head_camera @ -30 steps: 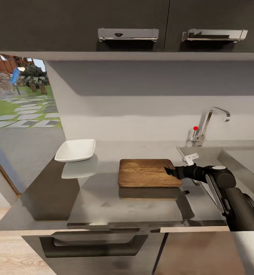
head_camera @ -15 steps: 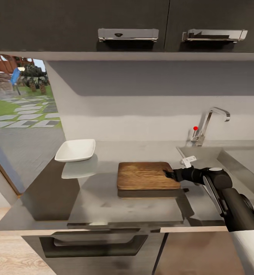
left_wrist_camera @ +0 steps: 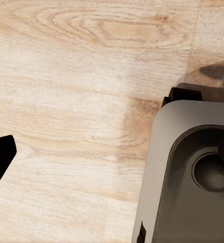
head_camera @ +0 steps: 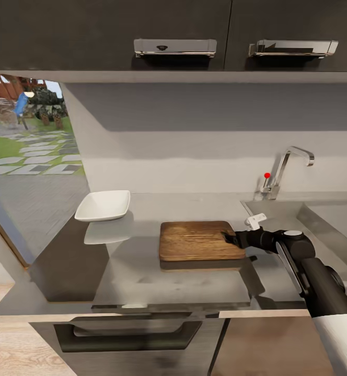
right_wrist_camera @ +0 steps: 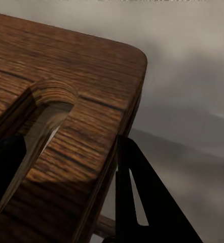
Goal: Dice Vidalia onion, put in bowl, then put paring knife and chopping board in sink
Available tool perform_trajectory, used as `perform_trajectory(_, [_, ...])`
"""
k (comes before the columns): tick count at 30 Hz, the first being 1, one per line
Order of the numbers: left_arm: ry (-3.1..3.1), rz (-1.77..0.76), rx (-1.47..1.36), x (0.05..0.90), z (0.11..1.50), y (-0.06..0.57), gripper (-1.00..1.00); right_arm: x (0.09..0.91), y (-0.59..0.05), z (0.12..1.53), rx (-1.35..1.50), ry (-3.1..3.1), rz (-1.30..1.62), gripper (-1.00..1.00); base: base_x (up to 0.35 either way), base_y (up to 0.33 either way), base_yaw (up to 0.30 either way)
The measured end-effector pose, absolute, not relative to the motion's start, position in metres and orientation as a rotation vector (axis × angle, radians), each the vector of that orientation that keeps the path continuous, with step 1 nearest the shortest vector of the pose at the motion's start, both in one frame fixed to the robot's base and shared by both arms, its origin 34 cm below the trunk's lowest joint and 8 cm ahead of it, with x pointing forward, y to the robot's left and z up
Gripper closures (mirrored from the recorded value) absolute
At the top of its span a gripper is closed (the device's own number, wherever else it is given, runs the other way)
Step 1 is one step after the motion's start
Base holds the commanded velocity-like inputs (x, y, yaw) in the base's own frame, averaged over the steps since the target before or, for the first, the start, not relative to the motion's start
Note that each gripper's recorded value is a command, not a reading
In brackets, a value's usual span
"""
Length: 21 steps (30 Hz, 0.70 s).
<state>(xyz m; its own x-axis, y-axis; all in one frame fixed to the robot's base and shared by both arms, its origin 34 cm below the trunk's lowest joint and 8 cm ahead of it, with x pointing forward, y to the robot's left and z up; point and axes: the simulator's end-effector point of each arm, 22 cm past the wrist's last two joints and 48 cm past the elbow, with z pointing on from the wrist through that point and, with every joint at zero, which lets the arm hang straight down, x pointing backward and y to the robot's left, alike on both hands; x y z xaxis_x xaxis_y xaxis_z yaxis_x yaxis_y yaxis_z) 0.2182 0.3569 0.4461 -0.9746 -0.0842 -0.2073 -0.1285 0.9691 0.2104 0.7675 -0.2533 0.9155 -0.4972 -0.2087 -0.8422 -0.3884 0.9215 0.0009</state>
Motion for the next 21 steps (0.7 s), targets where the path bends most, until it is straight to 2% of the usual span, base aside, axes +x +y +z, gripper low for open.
perform_trajectory(21, [2.92,0.331,-0.159,0.2182,0.4461,0.3569,-1.0,0.7677,-0.2528,0.9156,-0.427,2.105,0.233,1.0,0.0,0.0,0.0])
